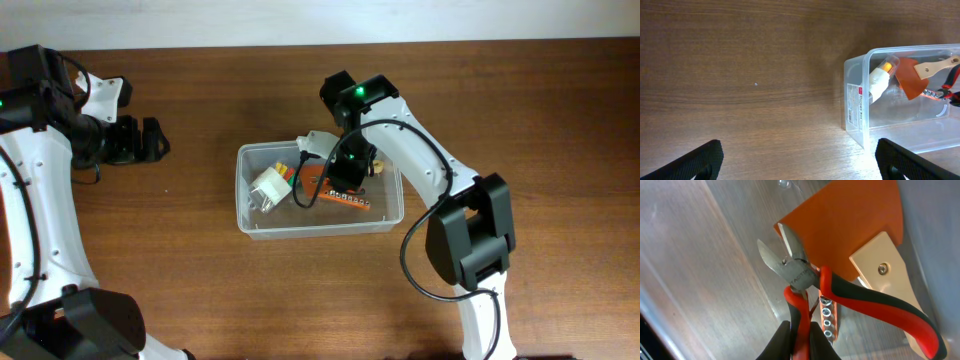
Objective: Pack container
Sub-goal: 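Lower the pliers into the container and open the right gripper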
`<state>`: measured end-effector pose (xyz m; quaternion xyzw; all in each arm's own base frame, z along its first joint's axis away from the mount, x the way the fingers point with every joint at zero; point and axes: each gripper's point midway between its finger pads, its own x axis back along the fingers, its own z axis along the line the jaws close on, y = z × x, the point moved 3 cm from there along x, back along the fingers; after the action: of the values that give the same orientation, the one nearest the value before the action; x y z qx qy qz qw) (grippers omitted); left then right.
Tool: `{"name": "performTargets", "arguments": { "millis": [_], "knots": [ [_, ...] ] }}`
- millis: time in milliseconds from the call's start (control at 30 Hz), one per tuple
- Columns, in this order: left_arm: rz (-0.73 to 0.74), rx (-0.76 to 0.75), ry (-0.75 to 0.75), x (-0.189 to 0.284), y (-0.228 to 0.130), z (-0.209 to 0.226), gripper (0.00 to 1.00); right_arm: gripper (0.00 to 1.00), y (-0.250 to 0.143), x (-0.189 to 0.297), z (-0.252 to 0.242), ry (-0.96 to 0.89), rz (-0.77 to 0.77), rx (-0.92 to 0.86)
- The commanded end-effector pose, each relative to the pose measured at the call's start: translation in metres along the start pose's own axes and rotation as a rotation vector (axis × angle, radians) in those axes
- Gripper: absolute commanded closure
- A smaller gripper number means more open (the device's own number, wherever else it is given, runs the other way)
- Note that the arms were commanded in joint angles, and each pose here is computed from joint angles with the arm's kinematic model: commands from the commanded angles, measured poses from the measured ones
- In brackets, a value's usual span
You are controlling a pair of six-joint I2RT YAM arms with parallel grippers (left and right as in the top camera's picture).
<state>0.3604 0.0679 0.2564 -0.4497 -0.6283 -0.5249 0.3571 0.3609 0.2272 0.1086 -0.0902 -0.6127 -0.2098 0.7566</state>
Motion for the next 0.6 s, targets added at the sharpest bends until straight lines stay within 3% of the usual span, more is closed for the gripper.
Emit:
{"name": "performTargets", "arguments": {
  "millis": [0,567],
  "knots": [
    [-0.019,0.01,-0.009,0.004,0.005,0.0,0.01,0.9,0.003,-0.006,0.004,0.026,-0.005,0.014],
    [-0.019,0.009,-0.009,0.004,0.005,0.0,0.01,0.86,0.001,-0.026,-0.002,0.05,0.026,-0.007]
  ]
}}
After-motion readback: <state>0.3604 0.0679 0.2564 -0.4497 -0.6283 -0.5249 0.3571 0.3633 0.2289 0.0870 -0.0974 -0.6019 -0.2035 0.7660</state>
